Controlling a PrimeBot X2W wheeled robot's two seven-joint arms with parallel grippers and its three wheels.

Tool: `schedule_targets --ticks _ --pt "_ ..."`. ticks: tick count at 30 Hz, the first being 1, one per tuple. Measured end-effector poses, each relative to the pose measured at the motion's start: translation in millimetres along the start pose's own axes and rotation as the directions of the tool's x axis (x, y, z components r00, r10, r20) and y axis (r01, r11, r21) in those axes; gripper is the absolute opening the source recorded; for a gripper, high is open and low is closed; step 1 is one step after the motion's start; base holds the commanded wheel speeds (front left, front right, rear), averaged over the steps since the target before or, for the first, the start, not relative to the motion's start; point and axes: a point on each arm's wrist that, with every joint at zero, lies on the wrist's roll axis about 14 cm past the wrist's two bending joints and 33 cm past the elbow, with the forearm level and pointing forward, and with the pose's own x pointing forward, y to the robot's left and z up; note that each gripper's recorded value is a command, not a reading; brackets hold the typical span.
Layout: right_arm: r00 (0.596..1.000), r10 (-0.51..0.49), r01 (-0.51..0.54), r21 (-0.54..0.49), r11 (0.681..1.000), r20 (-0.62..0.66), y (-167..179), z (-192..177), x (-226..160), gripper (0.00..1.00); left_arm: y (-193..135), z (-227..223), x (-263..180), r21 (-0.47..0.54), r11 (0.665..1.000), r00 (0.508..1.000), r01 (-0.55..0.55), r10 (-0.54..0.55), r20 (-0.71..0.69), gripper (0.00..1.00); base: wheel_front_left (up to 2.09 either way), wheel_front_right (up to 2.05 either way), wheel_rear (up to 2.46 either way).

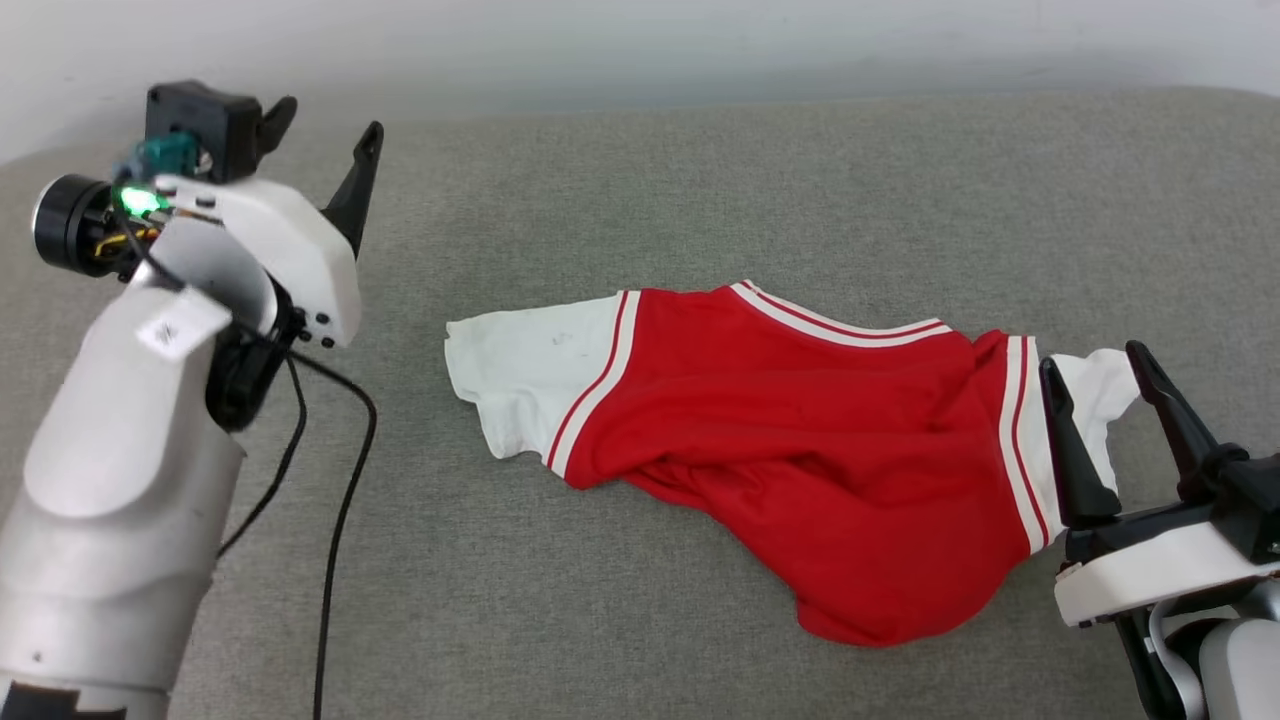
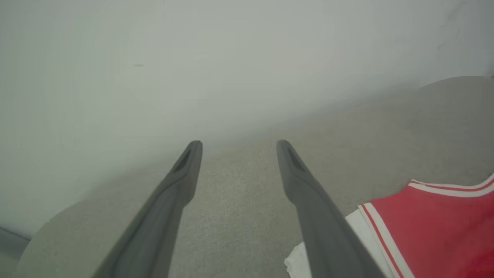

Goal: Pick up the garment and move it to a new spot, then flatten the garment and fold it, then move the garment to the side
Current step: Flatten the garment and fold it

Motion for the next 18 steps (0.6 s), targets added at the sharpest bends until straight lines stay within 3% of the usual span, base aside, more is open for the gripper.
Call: schedule_targets --ticks 5,10,18 --pt "1.000 -0.006 0.006 0.001 1.000 -0.023 -1 -7 -3 1.00 -21 -38 14 -0.089 0.991 0.947 0.100 -0.122 -0.296 1.00 0.00 0.00 0.00" --pt "0.999 -0.014 0.013 -0.009 1.000 -0.048 -5 -16 -2 1.00 -34 -79 11 -0.108 0.979 0.810 0.173 -0.204 -0.550 1.00 0.00 0.00 0.00" --pt "0.997 -0.017 0.015 -0.016 1.000 -0.081 -7 -30 6 1.00 -54 -132 7 -0.094 0.957 0.610 0.274 -0.248 -0.753 1.00 0.00 0.00 0.00"
